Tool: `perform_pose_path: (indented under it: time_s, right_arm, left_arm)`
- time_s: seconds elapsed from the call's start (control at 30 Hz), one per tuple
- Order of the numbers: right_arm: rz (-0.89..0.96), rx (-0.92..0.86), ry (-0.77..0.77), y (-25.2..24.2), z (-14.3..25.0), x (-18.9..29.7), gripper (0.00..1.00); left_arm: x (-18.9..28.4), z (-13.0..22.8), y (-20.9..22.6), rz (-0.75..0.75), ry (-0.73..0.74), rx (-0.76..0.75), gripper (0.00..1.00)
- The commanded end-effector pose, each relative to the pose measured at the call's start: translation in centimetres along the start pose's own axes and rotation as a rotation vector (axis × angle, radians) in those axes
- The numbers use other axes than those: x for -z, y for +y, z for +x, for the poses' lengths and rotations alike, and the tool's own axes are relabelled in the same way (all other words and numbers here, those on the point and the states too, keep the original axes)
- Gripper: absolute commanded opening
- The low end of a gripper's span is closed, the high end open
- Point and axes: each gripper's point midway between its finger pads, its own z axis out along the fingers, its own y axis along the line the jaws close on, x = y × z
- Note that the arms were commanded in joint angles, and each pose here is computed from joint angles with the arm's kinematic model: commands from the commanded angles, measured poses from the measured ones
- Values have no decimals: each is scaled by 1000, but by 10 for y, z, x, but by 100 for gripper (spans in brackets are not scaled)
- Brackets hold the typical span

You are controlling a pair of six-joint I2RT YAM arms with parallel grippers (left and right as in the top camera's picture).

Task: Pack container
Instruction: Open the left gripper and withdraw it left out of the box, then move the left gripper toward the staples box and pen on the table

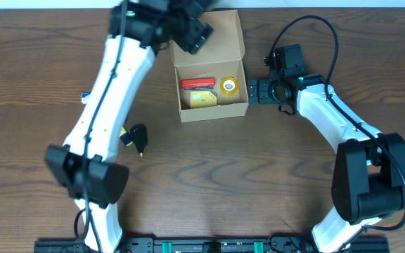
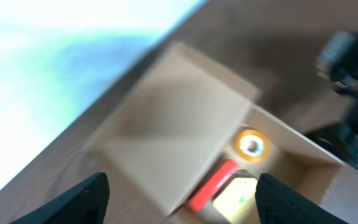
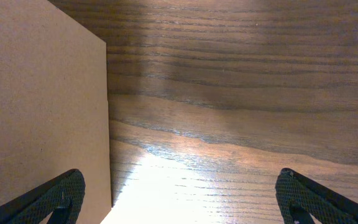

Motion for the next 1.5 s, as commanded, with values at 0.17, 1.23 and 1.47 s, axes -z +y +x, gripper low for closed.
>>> perform_pose_path:
  time_s: [0.17, 1.23, 1.47]
  right_arm:
    - [-1, -14, 1, -1, 0, 0, 99]
    - [-1, -14, 1, -1, 0, 0, 99]
    - [-1, -14, 1, -1, 0, 0, 99]
  left_arm:
    - [10, 60, 111, -413, 135, 437, 27]
    - [-209, 171, 153, 245, 6, 1169, 5]
    - [-165, 173, 172, 43, 80, 1254, 6]
